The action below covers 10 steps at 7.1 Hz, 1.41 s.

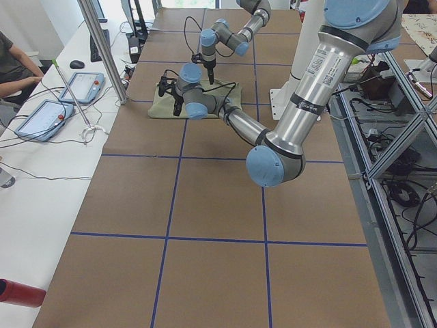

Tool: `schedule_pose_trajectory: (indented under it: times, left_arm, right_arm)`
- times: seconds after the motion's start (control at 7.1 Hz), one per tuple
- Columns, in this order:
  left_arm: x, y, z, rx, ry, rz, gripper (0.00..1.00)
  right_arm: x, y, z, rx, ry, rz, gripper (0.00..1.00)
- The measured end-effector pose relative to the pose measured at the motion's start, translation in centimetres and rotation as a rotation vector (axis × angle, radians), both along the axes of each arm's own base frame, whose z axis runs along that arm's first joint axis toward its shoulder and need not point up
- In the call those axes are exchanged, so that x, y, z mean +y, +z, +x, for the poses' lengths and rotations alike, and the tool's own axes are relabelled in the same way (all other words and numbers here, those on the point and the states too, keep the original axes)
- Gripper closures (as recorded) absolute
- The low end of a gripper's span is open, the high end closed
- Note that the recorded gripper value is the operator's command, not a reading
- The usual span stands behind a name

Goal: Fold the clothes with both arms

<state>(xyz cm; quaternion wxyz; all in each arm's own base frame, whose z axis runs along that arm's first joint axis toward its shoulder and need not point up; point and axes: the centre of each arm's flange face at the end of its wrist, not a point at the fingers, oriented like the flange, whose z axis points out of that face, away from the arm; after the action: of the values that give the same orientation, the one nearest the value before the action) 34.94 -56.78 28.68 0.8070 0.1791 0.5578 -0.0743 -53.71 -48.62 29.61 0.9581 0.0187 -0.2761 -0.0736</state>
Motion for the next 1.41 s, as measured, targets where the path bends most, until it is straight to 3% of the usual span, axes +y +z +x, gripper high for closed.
schedule_pose_trajectory:
  times: [0.85, 1.41]
  left_arm:
    - [-0.1, 0.6, 0.7, -0.011, 0.014, -0.004, 0.0]
    - [0.2, 0.4, 1.1, -0.007, 0.018, -0.008, 0.0]
  right_arm:
    - [3.0, 2.2, 0.5, 0.029, -0.01, -0.026, 0.0]
    - [7.7, 3.2, 2.0, 0.069, -0.027, -0.04, 0.0]
